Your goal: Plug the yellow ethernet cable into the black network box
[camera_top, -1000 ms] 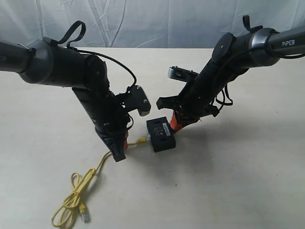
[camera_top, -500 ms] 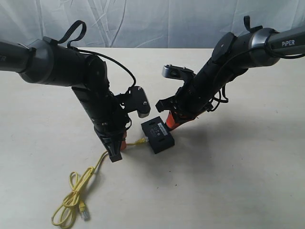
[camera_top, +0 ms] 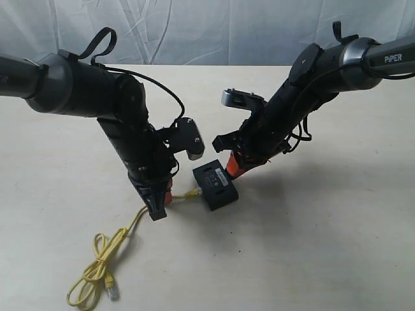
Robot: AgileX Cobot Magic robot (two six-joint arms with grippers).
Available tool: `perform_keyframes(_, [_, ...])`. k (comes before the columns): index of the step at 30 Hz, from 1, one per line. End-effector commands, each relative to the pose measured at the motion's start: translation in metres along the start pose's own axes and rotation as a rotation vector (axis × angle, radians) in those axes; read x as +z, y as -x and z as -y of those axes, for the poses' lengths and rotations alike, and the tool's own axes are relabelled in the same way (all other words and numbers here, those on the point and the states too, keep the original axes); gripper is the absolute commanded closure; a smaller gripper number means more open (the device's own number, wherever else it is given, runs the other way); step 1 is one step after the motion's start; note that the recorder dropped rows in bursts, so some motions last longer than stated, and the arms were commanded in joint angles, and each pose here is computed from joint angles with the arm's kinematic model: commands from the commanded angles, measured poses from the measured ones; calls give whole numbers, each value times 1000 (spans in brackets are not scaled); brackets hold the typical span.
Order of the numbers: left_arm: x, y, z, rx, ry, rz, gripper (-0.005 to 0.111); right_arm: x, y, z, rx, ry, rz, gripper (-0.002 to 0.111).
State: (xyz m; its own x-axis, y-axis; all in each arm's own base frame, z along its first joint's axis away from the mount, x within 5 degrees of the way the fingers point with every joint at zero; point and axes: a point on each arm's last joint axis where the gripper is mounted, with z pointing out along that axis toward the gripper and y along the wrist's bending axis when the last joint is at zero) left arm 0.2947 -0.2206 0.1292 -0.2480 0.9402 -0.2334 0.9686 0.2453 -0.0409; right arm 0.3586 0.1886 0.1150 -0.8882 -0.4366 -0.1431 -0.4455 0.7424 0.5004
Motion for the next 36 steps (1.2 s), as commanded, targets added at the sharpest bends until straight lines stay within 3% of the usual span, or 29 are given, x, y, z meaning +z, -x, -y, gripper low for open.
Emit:
perform_keyframes(1, [-2,6,-1,-18,19,43,107,-3,0,8,-2,-104,-6,109])
perform_keyframes(18, [-2,7,-4,-18,44,62,107,1,3,-1,17,-56,21,109])
perform_keyframes(25, [-2,7,-4,-18,44,62,107,-44,4,7,61,-138,96,109])
perform_keyframes(30, [-2,7,-4,-18,44,62,107,-92,-16,-1,44,-279,88,109])
perform_keyframes(36, [-2,7,-3,-20,32,53,107,-120,-69,-34,-36,-382,348,109])
